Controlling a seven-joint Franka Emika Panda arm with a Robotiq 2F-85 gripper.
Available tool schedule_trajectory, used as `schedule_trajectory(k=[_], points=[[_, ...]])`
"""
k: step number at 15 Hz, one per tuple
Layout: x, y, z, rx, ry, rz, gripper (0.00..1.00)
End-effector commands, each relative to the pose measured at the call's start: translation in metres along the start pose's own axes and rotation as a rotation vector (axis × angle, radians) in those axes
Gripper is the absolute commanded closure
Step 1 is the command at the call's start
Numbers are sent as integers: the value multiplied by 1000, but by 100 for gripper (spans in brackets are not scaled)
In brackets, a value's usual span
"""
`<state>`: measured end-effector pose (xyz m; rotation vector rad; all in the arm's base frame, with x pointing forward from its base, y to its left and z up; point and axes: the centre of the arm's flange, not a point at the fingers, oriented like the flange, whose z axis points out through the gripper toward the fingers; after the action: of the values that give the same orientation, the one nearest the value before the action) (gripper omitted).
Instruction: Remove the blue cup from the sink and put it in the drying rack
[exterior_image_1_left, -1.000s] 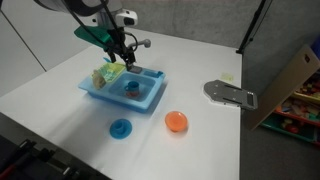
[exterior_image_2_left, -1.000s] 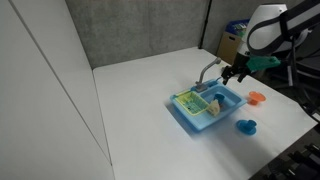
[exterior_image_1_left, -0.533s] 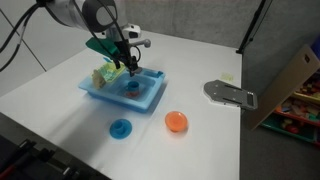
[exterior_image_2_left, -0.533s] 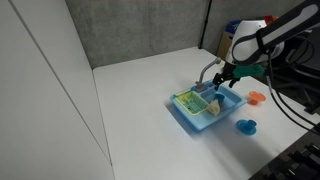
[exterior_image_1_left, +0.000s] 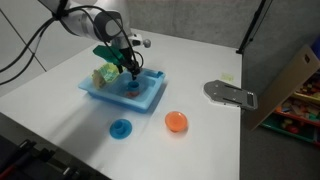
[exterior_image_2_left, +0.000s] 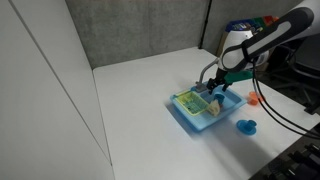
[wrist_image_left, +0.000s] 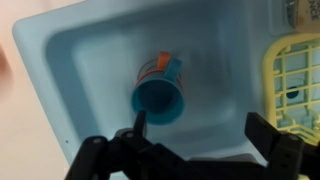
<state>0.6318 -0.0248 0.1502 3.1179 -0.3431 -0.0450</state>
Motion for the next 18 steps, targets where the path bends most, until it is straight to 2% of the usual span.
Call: schedule_trajectory(k=[1, 8, 9, 14, 18], points=[[17, -4, 10, -4, -7, -33, 0], [17, -3, 33, -21, -25, -48, 0], [16, -3, 35, -23, -31, -50, 3], [13, -1, 38, -27, -44, -59, 49], [12, 0, 30, -29, -38, -59, 80]])
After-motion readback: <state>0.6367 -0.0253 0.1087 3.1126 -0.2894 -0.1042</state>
